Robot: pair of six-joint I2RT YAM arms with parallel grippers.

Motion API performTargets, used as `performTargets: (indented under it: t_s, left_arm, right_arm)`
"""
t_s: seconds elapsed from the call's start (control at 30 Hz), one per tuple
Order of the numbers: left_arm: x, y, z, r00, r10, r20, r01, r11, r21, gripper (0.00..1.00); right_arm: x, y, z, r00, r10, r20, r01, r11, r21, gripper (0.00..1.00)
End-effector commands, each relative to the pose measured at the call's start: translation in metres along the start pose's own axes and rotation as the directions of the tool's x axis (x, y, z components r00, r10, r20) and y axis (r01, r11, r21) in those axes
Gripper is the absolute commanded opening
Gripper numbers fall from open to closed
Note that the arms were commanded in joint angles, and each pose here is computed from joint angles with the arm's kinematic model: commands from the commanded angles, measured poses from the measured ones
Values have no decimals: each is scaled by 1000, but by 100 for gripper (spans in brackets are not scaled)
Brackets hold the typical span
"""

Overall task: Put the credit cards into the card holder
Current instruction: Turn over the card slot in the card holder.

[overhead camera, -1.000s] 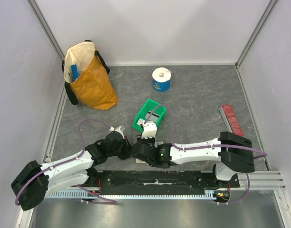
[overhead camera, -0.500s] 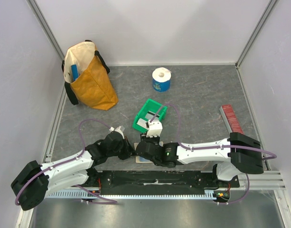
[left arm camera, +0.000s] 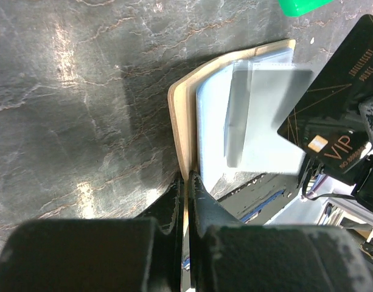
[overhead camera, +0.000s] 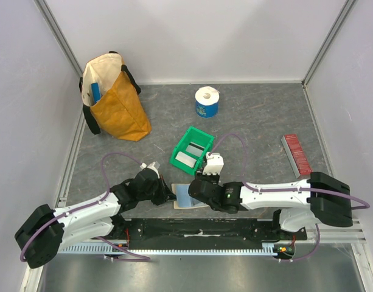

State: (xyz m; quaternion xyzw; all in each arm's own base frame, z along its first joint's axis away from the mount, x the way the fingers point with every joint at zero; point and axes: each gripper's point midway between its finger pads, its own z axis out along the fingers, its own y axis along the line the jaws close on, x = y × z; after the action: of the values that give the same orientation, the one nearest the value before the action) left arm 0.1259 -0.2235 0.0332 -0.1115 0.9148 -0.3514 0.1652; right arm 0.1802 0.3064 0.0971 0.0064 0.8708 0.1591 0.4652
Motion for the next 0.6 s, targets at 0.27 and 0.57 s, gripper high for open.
performTargets:
  t_s: [0.27, 0.57]
  left_arm:
    - [1, 7, 6, 1000, 28, -5, -28, 999, -17, 2]
    - [2, 12, 10, 1000, 24, -7, -25, 999, -32, 2]
  right_arm:
    - [3, 14, -17, 990, 101, -95, -118, 975, -187, 0]
    - [14, 36, -13, 971, 163, -174, -209, 933, -293, 0]
